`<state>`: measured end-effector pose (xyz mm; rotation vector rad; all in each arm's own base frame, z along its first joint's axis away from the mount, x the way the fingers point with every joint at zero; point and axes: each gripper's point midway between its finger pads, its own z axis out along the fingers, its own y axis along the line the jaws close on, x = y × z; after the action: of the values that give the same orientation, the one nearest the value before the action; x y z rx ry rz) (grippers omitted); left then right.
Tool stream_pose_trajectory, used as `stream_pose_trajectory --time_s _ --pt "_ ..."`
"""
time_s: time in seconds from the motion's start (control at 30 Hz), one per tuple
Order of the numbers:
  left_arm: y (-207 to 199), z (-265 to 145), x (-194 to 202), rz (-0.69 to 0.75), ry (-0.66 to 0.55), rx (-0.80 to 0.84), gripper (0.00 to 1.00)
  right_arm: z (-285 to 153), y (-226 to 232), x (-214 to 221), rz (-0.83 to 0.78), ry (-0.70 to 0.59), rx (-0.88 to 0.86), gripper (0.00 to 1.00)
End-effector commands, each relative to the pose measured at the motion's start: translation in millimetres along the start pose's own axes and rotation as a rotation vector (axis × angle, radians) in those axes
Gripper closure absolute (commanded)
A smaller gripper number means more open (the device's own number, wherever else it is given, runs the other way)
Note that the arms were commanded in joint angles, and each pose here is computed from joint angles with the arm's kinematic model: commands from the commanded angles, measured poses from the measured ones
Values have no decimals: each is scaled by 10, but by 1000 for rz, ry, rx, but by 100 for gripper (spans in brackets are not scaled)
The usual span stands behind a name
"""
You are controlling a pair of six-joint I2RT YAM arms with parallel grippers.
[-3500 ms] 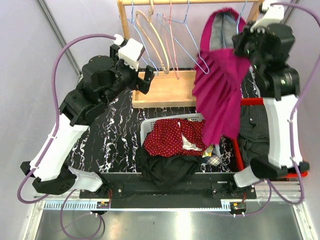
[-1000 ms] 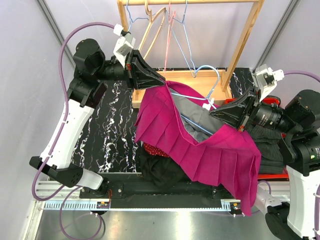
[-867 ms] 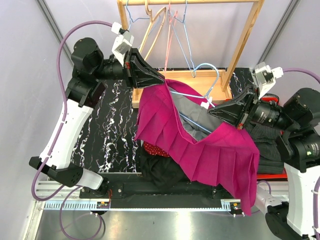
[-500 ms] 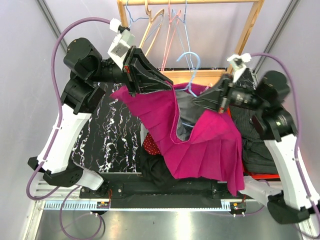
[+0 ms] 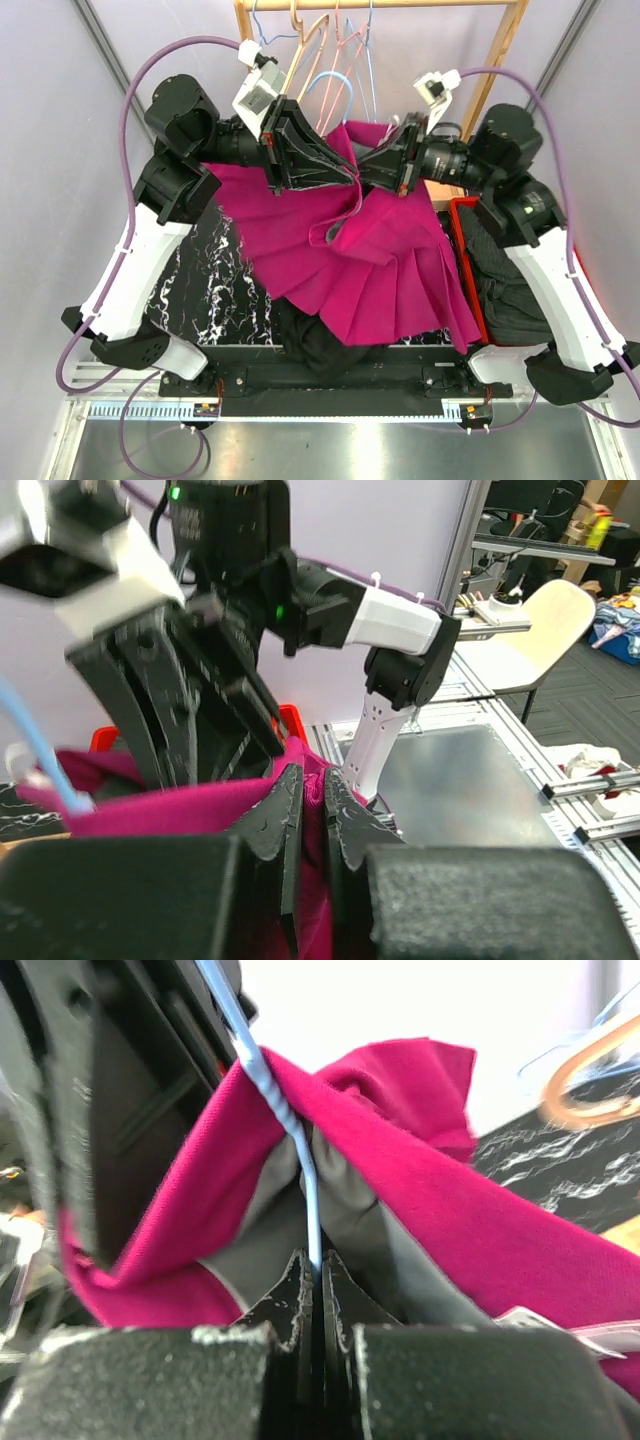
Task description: Remove the skirt from the hanger
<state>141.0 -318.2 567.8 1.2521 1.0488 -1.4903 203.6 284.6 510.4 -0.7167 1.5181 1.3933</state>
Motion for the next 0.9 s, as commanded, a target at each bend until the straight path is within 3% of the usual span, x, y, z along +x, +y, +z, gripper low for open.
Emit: stream_pose_trajectory --time_s 0.0,0.17,0.3,0.33,0.4,0.5,0.77,0.87 --pt "-214 -183 -139 94 -8 -19 100 -350 418 -716 -249 -215 82 100" --pt "-67 -465 -23 152 45 -148 100 -976 869 -778 -344 -250 190 100" --pt "-39 -504 -28 186 51 -191 100 -1095 970 -571 -299 -230 167 100" --pt "-36 -509 -37 195 50 -197 95 -1123 1032 -511 -290 -224 142 100" --pt "-22 -521 -73 214 44 -217 49 -1070 959 -376 -238 -201 129 100" --pt "11 -535 -57 224 49 -236 1 -1005 875 -250 -201 -186 112 100" --pt "287 -675 -53 319 93 -391 1 -859 764 -84 -180 -159 53 100" --pt "500 -740 162 378 177 -429 1 -865 804 -129 -187 -168 45 100"
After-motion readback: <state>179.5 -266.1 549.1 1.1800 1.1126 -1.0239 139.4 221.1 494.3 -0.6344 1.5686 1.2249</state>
